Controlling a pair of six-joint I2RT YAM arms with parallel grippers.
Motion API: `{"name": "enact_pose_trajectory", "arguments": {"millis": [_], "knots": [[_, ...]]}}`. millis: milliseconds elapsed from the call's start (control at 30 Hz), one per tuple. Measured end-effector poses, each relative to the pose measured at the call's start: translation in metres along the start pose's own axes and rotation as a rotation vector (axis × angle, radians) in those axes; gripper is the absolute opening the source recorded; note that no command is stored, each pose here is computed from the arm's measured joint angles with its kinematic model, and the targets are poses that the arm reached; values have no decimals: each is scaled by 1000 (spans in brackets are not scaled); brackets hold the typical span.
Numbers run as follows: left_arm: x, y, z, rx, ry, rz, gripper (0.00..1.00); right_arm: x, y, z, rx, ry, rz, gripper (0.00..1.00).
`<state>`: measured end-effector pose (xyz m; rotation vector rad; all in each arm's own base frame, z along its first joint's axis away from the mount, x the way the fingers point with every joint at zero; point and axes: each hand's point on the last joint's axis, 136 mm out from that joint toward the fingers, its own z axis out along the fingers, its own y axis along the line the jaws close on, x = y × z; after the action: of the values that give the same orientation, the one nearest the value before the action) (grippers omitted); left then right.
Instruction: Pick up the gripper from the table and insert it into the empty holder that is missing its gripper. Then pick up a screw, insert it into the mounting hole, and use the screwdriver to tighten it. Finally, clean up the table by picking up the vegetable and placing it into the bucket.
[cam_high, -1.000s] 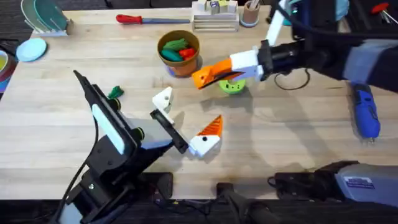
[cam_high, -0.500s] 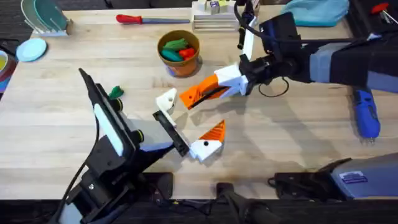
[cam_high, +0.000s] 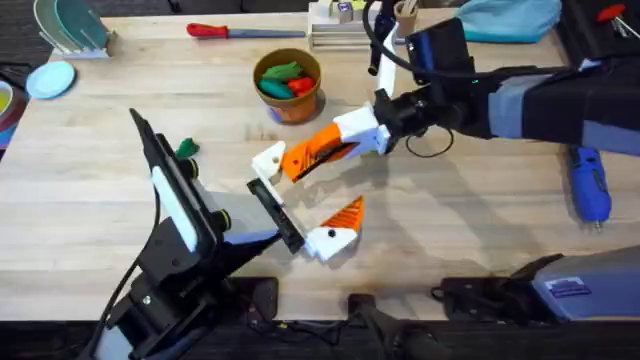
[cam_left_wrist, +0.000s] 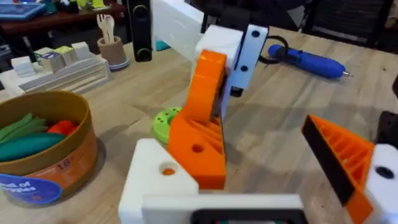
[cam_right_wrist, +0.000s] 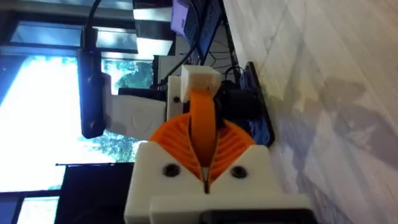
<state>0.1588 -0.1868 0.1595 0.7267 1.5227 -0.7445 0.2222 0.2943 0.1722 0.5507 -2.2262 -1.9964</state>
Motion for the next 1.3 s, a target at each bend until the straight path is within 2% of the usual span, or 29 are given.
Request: {"name": "enact_pose_trajectory", "arguments": {"millis": [400, 633, 867, 1300], "knots": [[0, 2, 0, -11, -1, 6, 993, -11, 0, 4, 28, -34, 28, 13], [0, 3, 0, -17, 0, -11, 993, -10, -4, 19, 60, -30, 32, 12], [0, 4, 0, -21, 0, -35, 993, -13, -9, 26, 49, -17, 41, 9], [0, 5, 0, -29, 0, -35, 993, -15, -8, 32, 40, -14, 28, 9]]}}
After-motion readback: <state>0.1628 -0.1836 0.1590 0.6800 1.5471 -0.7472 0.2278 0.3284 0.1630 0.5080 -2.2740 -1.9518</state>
